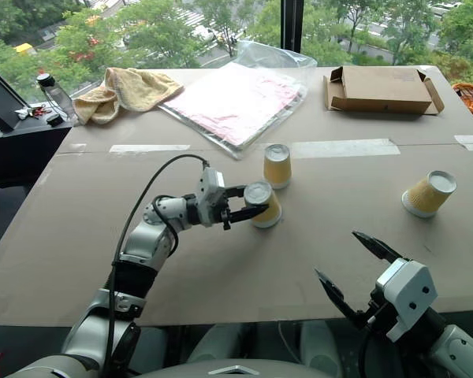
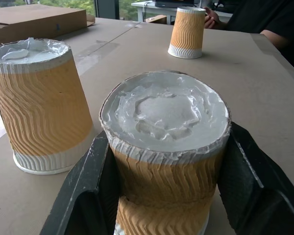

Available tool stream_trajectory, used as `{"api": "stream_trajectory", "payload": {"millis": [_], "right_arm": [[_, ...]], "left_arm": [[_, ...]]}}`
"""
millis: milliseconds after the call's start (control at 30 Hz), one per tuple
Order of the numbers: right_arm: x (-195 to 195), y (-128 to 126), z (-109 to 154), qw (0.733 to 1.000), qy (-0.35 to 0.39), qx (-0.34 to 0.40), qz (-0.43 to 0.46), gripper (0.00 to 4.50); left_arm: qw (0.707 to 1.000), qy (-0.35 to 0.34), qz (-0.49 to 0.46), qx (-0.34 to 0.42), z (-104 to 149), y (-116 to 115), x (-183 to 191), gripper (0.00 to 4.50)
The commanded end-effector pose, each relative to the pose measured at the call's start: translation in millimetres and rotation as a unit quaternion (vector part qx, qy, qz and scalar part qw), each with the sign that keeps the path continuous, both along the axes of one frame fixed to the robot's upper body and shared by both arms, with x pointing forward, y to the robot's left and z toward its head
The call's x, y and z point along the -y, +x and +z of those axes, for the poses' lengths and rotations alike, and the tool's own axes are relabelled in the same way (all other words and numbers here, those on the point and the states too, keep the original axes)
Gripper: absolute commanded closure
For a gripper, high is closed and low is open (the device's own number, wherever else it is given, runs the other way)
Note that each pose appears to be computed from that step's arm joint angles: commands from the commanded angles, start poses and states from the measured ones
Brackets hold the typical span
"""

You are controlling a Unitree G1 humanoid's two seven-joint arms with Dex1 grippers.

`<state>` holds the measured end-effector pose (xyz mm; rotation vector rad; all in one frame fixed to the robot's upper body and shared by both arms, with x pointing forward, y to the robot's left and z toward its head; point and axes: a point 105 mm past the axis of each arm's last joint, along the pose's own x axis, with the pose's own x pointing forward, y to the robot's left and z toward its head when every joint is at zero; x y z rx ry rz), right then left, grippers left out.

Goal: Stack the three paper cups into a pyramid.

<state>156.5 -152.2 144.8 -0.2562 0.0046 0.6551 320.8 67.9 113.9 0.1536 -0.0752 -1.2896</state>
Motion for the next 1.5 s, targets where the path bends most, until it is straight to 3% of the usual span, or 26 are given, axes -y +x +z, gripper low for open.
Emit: {"api": "stream_trajectory", "payload": {"millis": [33, 67, 200, 267, 433, 600, 733, 900, 1200, 1500], "right_arm": [[-2, -3, 13, 1.0, -0.006, 0.029, -0.001, 0.0], [-2, -2, 13, 1.0, -0.007, 0.03, -0.002, 0.0], [-1, 0, 14, 0.999, -0.006, 0.03, -0.008, 0.0], [0, 5, 15, 0.999, 0.0, 0.032, -0.013, 0.0], [-1, 26, 22, 0.998, 0.024, 0.052, -0.026, 0.0], [11, 78, 18, 0.996, -0.007, 0.032, -0.087, 0.0], [6, 137, 27, 0.997, 0.019, 0.015, -0.068, 0.0], [-18, 178, 41, 0.999, 0.035, 0.002, -0.019, 0.0], [-66, 216, 38, 0.992, 0.037, -0.058, 0.109, 0.0], [-91, 238, 36, 0.987, 0.015, -0.061, 0.147, 0.0]], "left_arm": [[1.0, 0.003, -0.011, 0.013, 0, -1, 5, 2.43], [1.0, 0.005, -0.016, 0.013, -1, -2, 6, 2.43], [0.999, 0.008, -0.028, 0.013, -3, -5, 7, 0.57], [1.0, 0.0, -0.018, 0.01, -5, -5, -2, 0.25], [1.0, -0.029, -0.003, 0.009, 10, -11, -24, 0.25], [0.999, -0.032, 0.02, 0.012, 26, -22, -51, 0.25], [0.997, -0.03, 0.065, 0.027, 28, -37, -80, 0.25], [0.997, -0.051, 0.053, -0.033, 38, -60, -97, 0.25], [0.995, -0.063, 0.069, -0.048, 49, -82, -110, 0.25], [0.993, -0.061, 0.084, -0.047, 54, -91, -123, 0.25]]}}
